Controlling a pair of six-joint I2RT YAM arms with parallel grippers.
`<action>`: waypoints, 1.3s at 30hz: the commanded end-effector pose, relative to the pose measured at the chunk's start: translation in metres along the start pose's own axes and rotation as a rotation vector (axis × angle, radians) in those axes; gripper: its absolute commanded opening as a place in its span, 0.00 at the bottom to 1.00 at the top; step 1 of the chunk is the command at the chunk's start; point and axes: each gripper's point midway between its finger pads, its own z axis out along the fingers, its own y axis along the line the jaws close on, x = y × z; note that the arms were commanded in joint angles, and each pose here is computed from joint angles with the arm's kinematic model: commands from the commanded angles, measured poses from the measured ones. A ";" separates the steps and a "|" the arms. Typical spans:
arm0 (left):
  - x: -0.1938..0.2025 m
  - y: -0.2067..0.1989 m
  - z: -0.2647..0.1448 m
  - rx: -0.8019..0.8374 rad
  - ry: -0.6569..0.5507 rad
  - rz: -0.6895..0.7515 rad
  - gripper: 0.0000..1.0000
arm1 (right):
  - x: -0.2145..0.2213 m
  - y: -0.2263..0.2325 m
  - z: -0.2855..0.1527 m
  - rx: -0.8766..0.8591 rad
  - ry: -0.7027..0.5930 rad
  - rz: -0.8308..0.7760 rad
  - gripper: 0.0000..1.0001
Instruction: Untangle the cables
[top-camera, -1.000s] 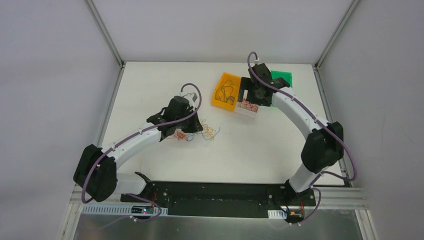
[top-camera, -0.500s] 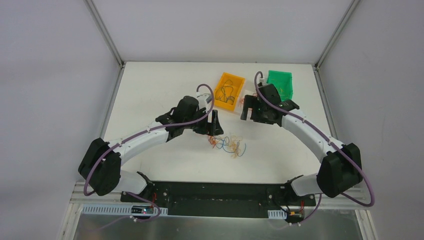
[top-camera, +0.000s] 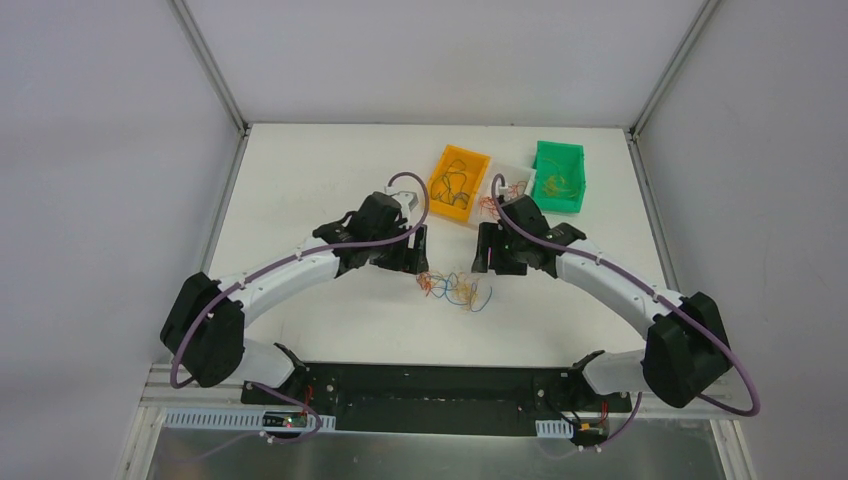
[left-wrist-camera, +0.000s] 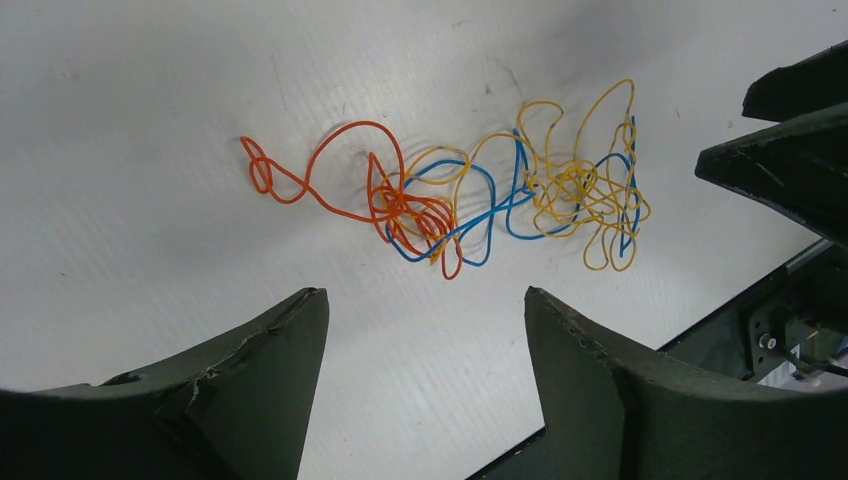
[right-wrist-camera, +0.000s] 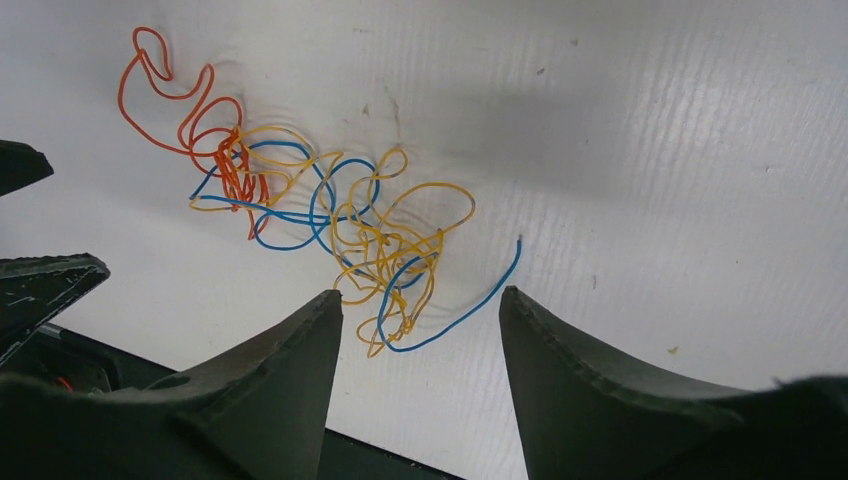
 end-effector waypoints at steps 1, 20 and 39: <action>-0.018 -0.002 0.000 -0.018 -0.024 0.080 0.73 | -0.006 0.019 -0.007 -0.093 -0.033 0.014 0.61; 0.009 -0.017 0.063 0.105 0.153 0.062 0.62 | 0.006 0.042 0.031 -0.114 0.049 0.038 0.25; -0.001 0.106 0.012 -0.389 0.002 -0.130 0.00 | -0.069 -0.077 -0.069 0.190 -0.399 0.348 0.00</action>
